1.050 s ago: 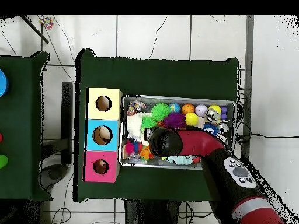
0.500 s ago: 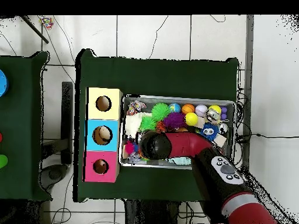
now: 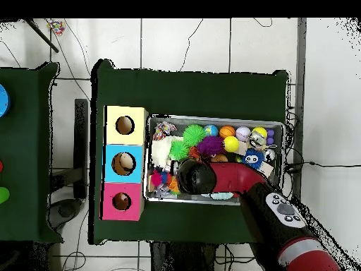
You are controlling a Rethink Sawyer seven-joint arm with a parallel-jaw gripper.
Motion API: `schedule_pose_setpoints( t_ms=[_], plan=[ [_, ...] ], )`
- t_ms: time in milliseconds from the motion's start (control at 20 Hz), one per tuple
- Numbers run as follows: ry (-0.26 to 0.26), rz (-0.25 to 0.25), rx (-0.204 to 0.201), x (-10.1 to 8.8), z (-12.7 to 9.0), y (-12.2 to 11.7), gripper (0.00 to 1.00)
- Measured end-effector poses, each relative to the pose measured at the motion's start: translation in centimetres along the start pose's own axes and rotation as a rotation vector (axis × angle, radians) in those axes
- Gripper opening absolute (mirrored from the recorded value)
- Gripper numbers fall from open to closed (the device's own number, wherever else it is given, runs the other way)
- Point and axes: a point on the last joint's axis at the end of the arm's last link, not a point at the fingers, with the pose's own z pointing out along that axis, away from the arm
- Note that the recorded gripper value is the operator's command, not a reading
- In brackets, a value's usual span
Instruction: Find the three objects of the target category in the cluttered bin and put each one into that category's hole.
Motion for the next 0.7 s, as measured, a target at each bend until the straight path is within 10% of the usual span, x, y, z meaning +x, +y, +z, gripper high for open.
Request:
schedule_pose_setpoints(
  t_ms=[700],
  plan=[
    [0.015, 0.014, 0.002, 0.10, -0.42, -0.87, 1.00]
  ],
)
